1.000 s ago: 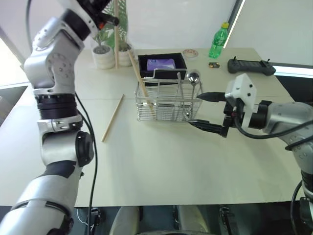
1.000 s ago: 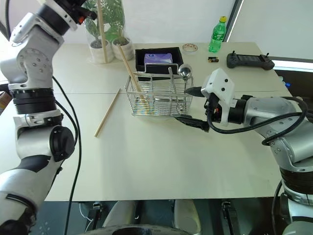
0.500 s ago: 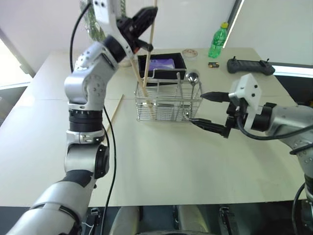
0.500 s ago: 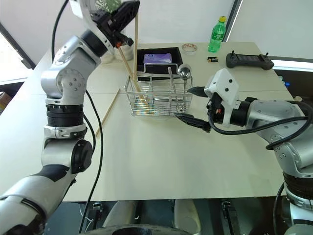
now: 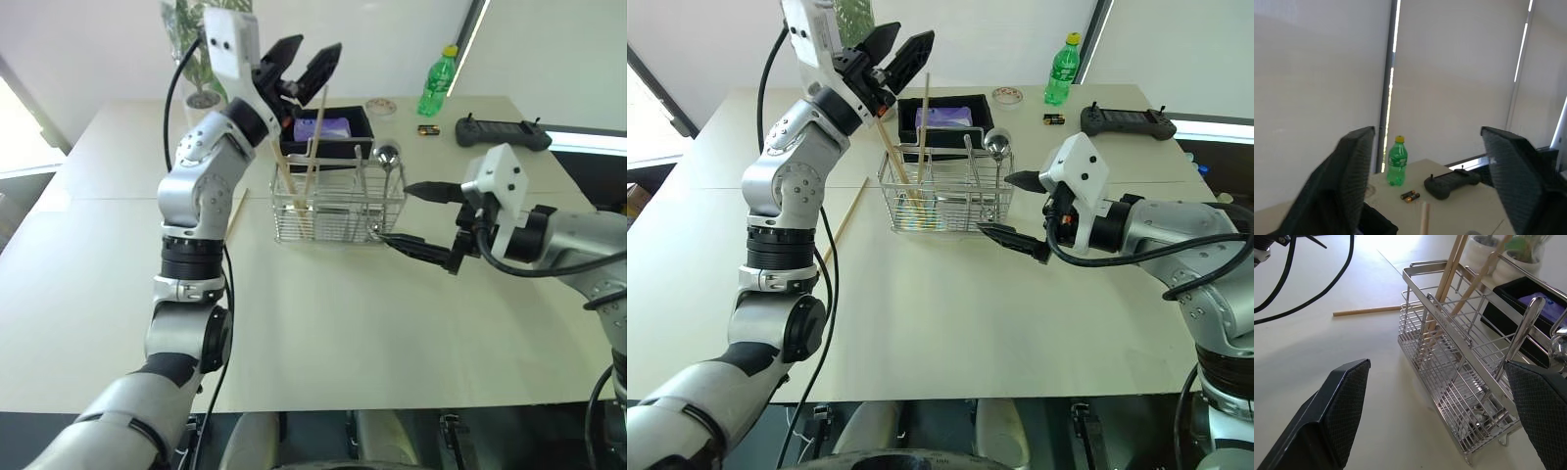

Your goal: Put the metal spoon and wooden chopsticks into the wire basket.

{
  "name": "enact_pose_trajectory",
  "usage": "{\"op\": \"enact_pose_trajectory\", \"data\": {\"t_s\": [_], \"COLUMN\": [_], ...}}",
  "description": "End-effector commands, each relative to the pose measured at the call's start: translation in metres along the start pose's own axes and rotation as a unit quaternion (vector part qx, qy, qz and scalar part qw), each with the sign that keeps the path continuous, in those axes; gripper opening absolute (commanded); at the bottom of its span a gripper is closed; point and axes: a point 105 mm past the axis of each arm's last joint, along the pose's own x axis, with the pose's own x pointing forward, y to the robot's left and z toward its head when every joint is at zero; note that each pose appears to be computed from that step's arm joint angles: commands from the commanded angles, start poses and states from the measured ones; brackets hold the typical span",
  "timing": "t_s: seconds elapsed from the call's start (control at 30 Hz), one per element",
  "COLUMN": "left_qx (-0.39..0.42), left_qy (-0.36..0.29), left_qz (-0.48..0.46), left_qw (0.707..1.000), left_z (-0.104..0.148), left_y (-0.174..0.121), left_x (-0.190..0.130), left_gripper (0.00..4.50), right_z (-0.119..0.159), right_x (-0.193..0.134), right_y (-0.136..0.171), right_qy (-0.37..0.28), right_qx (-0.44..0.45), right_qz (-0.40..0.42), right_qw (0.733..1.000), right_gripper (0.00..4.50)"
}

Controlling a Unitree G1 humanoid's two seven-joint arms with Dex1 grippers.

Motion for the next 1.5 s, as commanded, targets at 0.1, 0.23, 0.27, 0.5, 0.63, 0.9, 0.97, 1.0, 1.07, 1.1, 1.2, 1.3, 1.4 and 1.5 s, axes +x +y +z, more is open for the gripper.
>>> {"op": "enact_pose_trajectory", "data": {"t_s": [0.1, 0.23, 0.27, 0.5, 0.63, 0.9, 0.97, 1.0, 1.07, 1.1, 1.2, 1.3, 1.4, 1.5], "left_qx": [0.009, 0.016, 0.02, 0.023, 0.011, -0.012, -0.006, -0.01, -0.014, -0.014, -0.013, -0.022, -0.025, -0.02], "left_qy": [-0.021, -0.01, -0.006, 0.09, 0.188, 0.404, 0.45, 0.474, 0.508, 0.523, 0.56, 0.58, 0.589, 0.597], "left_qz": [-0.001, 0.009, 0.005, -0.024, 0.043, 0.137, 0.144, 0.15, 0.155, 0.157, 0.156, 0.148, 0.137, 0.127], "left_qw": [1.0, 1.0, 1.0, 0.995, 0.981, 0.905, 0.881, 0.868, 0.847, 0.838, 0.814, 0.801, 0.796, 0.792], "left_z": [0.017, 0.035, 0.04, 0.08, 0.067, 0.005, -0.011, -0.02, -0.036, -0.043, -0.066, -0.083, -0.095, -0.104], "left_y": [0.001, 0.016, 0.019, 0.048, 0.084, 0.129, 0.133, 0.134, 0.136, 0.136, 0.137, 0.133, 0.128, 0.125], "left_x": [-0.002, -0.006, -0.007, -0.028, -0.046, -0.11, -0.124, -0.131, -0.141, -0.145, -0.153, -0.153, -0.148, -0.145], "left_gripper": [4.4, 4.4, 4.4, 4.4, 4.4, 4.4, 4.4, 4.4, 4.4, 4.4, 4.4, 4.4, 4.4, 4.4], "right_z": [0.011, 0.008, 0.007, 0.003, 0.0, -0.003, -0.003, -0.003, -0.003, -0.003, -0.003, -0.003, -0.002, -0.001], "right_x": [-0.004, -0.003, -0.003, -0.003, -0.003, -0.004, -0.003, -0.003, -0.002, -0.001, 0.001, 0.002, 0.003, 0.004], "right_y": [-0.001, -0.001, -0.001, -0.001, -0.001, 0.0, 0.001, 0.002, 0.003, 0.004, 0.005, 0.007, 0.009, 0.011], "right_qy": [-0.012, -0.009, -0.008, -0.001, 0.002, 0.002, 0.0, -0.002, -0.004, -0.006, -0.011, -0.015, -0.02, -0.024], "right_qx": [-0.02, -0.02, -0.02, -0.026, -0.029, -0.029, -0.028, -0.026, -0.023, -0.022, -0.017, -0.013, -0.01, -0.009], "right_qz": [-0.008, -0.007, -0.006, -0.003, -0.002, -0.002, -0.002, -0.003, -0.003, -0.003, -0.005, -0.006, -0.007, -0.01], "right_qw": [1.0, 1.0, 1.0, 1.0, 1.0, 1.0, 1.0, 1.0, 1.0, 1.0, 1.0, 1.0, 1.0, 1.0], "right_gripper": [4.5, 4.5, 4.5, 4.5, 4.5, 4.5, 4.5, 4.5, 4.5, 4.5, 4.5, 4.5, 4.5, 4.5]}}
